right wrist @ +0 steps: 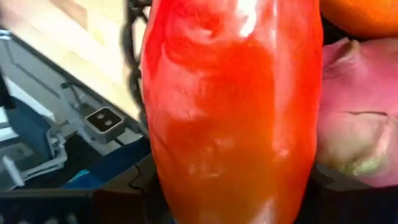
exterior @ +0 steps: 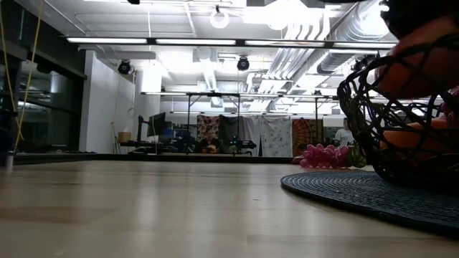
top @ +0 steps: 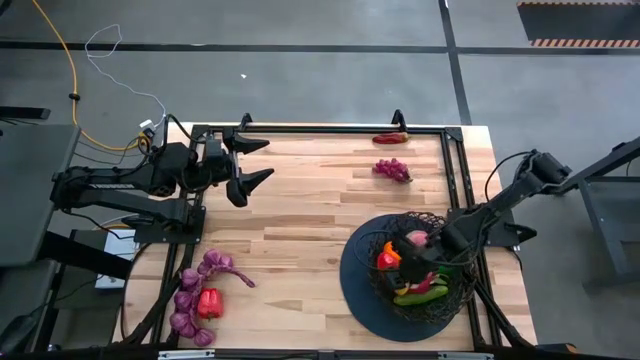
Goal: Build produce basket
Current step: Put the orange mango into the basket, then put the red chili pepper into the basket
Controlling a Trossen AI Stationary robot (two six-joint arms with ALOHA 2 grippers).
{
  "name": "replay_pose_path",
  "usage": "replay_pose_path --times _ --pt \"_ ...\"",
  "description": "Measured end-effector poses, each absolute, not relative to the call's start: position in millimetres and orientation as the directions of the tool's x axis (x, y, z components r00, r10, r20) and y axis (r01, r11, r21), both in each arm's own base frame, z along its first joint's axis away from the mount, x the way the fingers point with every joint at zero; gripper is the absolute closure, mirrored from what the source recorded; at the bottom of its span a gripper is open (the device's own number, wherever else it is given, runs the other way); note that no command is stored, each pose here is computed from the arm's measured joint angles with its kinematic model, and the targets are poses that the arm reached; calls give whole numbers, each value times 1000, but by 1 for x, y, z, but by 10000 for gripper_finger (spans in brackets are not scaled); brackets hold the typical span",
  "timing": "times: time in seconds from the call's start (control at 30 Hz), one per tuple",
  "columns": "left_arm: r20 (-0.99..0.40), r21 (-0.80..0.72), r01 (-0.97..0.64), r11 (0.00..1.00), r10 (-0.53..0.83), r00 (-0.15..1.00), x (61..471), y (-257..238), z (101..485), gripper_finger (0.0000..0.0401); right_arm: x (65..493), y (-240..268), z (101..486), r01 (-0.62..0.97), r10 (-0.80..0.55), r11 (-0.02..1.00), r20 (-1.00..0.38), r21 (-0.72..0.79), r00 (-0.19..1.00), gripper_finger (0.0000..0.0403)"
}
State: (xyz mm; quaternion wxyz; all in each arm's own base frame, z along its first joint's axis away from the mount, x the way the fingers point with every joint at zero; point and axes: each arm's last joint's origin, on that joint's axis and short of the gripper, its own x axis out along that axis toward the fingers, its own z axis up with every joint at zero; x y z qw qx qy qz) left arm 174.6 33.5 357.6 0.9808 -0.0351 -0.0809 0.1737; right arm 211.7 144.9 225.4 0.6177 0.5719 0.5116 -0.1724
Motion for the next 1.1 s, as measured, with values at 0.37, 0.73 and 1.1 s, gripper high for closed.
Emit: replay_pose_path --times 0.37,0.73,1.1 --pt "146 -69 -340 938 347 927 175 34 358 41 216 143 218 808 355 313 -850 500 389 144" --pt "144 -69 -340 938 347 927 175 34 357 41 195 120 245 774 421 359 -831 522 365 81" --pt "144 -69 -340 938 346 927 175 34 357 41 188 86 301 408 411 389 -552 826 726 80"
